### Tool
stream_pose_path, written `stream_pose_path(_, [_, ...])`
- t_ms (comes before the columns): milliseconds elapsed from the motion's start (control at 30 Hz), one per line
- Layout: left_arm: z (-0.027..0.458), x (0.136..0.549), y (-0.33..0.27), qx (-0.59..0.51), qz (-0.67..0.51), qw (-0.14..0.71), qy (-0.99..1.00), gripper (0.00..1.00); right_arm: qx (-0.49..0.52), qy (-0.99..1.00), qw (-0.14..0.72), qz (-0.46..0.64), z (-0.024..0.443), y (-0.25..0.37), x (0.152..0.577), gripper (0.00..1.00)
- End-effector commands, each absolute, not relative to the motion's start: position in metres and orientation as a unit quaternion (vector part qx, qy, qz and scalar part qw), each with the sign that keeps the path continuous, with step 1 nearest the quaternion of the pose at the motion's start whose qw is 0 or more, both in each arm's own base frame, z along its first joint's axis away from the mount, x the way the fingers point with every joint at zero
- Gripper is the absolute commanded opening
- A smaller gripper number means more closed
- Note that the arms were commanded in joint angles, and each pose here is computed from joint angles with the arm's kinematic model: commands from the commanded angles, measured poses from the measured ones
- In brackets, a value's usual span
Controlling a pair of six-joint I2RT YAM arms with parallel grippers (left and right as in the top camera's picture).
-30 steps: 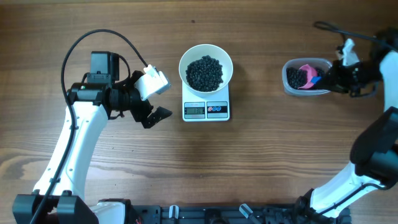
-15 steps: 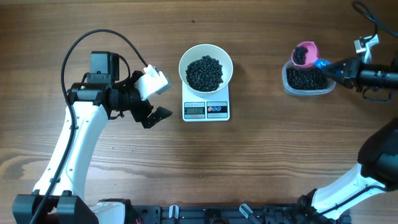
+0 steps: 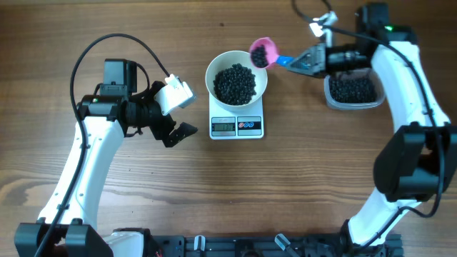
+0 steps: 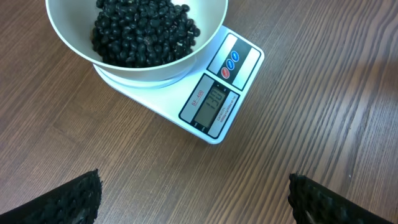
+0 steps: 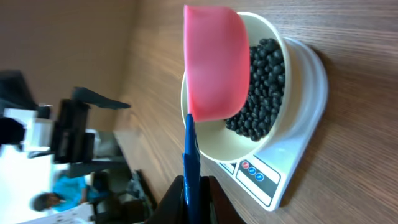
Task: Scoop item into bowl and weigh 150g on scale
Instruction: 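Return the scoop to the tub and scoop a small amount of beans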
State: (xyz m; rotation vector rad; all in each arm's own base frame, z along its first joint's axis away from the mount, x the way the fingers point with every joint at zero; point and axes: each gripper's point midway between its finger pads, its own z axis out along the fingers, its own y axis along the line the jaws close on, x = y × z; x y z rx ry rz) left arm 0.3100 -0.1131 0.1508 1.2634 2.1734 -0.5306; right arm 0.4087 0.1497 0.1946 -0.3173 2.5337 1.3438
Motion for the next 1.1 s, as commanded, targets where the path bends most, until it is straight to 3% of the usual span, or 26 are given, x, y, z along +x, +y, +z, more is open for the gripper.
stream_pose_path(0, [0.156,0.308,-0.115,0.478,-0.202,0.293,0.803,1.0,-0.136,0.926,0.136,0.324,0.187,0.162,0.418,0.04])
stream_pose_path(367, [0.156,0.308,-0.115,0.478,-0.202,0.293,0.803,1.0,-0.326,0.922,0.201,-0.058,0.177,0.204,0.411,0.04])
stream_pose_path(533, [0.156,0.308,-0.115,0.478,-0.202,0.293,0.803,1.0,-0.325,0.921,0.21,-0.05,0.179,0.211,0.412,0.04])
stream_pose_path(767, [0.156,0.308,-0.115,0.478,-0.202,0.293,0.803,1.0,-0.254,0.93,0.239,0.116,0.224,0.191,0.42,0.04])
stream_pose_path(933, [0.156,0.308,-0.115,0.478,-0.202,0.293,0.803,1.0,-0.133,0.943,0.273,0.138,0.266,0.091,0.426,0.04])
stream_pose_path(1067, [0.156,0.308,-0.115,0.478,-0.202,0.293,0.803,1.0,-0.029,0.968,0.231,0.091,0.253,-0.004,0.409,0.04])
